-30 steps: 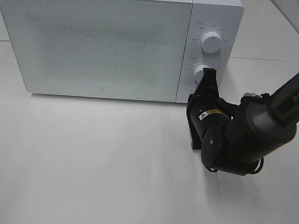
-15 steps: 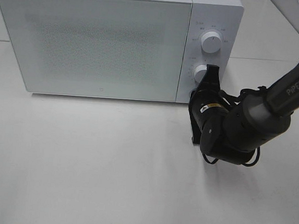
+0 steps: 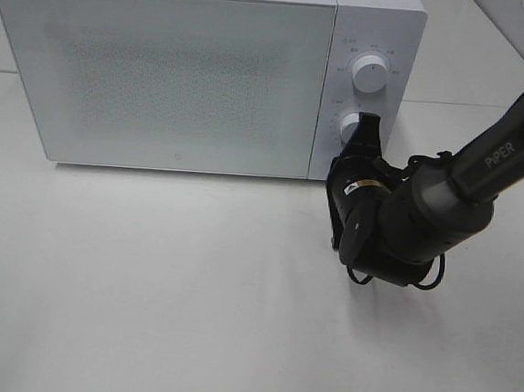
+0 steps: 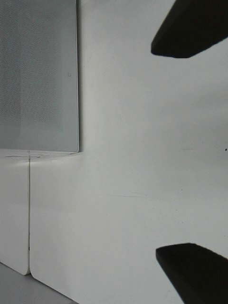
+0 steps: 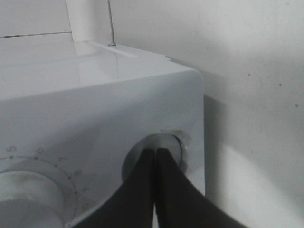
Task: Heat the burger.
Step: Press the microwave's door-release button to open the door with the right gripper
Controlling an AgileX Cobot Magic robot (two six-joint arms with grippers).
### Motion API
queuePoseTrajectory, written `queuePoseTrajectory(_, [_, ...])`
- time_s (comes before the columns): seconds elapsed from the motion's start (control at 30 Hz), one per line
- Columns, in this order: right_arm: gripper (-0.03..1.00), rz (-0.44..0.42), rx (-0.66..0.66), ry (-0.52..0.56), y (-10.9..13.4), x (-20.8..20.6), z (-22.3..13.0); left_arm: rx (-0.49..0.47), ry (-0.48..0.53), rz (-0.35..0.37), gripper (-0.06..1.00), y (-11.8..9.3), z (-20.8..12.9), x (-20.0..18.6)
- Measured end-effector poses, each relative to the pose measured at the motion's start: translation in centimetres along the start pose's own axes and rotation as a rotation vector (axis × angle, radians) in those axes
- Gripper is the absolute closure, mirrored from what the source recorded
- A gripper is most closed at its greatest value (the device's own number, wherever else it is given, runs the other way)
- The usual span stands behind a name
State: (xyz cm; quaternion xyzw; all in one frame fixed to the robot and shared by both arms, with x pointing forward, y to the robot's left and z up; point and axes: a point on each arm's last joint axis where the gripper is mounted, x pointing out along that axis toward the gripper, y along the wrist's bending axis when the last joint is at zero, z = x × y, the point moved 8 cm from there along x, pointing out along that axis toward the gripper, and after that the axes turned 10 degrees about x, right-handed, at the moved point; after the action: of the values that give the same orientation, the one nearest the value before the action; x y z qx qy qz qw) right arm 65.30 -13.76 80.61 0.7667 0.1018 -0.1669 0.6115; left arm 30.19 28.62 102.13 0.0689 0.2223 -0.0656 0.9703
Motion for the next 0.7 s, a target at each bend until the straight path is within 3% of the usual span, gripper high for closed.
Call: queuePoseTrajectory(0.7, [0.94, -0.052, 0.005, -0.071, 0.3, 1.3, -0.4, 0.000, 0.000, 0.000, -0.03, 0.0, 0.0, 0.0])
